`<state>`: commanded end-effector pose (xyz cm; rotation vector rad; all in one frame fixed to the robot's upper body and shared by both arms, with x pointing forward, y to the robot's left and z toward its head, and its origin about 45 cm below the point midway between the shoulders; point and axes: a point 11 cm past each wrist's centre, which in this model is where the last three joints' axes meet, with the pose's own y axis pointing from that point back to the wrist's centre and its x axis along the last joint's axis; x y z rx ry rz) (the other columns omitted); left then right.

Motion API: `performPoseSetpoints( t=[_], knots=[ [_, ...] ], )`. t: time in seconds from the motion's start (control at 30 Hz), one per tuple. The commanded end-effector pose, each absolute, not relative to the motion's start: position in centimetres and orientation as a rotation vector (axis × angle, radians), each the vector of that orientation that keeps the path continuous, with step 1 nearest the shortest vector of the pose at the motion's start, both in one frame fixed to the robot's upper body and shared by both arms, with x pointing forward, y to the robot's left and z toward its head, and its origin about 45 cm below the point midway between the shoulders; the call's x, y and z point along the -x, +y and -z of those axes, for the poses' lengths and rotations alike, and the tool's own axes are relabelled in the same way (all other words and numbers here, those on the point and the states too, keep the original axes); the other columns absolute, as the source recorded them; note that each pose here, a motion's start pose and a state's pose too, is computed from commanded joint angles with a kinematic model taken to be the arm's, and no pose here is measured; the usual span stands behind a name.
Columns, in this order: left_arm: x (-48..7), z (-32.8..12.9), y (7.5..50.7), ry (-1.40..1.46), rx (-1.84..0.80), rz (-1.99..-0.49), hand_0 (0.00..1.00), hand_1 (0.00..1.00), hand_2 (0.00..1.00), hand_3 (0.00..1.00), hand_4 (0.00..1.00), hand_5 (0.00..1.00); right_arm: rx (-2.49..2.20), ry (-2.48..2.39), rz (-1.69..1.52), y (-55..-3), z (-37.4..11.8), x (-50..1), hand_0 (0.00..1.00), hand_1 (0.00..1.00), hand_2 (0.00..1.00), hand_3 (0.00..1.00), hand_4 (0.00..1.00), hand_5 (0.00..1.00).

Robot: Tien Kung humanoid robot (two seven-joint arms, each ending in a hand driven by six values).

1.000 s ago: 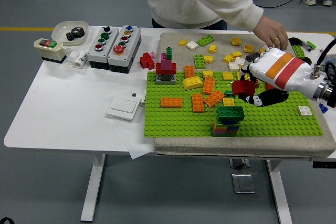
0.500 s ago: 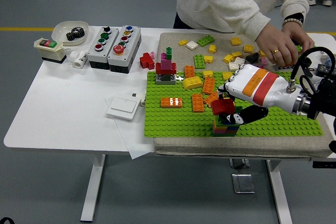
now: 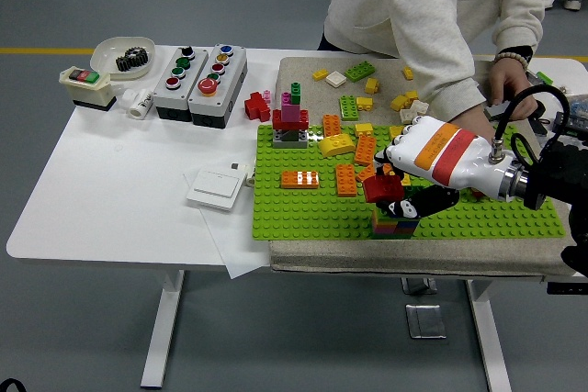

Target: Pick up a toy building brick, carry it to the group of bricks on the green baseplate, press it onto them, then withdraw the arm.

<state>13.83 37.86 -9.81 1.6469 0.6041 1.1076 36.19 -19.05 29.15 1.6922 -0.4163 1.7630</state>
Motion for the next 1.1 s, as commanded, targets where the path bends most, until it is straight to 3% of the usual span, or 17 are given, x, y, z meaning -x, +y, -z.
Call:
performPoseSetpoints(
  t=[1.1],
  knots=[
    [-14.0, 9.8, 37.8, 0.596, -1.651, -1.1, 0.669, 0.724, 0.735, 0.588, 0.673, 0.661, -1.681, -0.439, -1.708, -19.6, -27.5, -37.5, 0.275, 0.282, 0.393, 0.451, 0.729, 0.564]
  ],
)
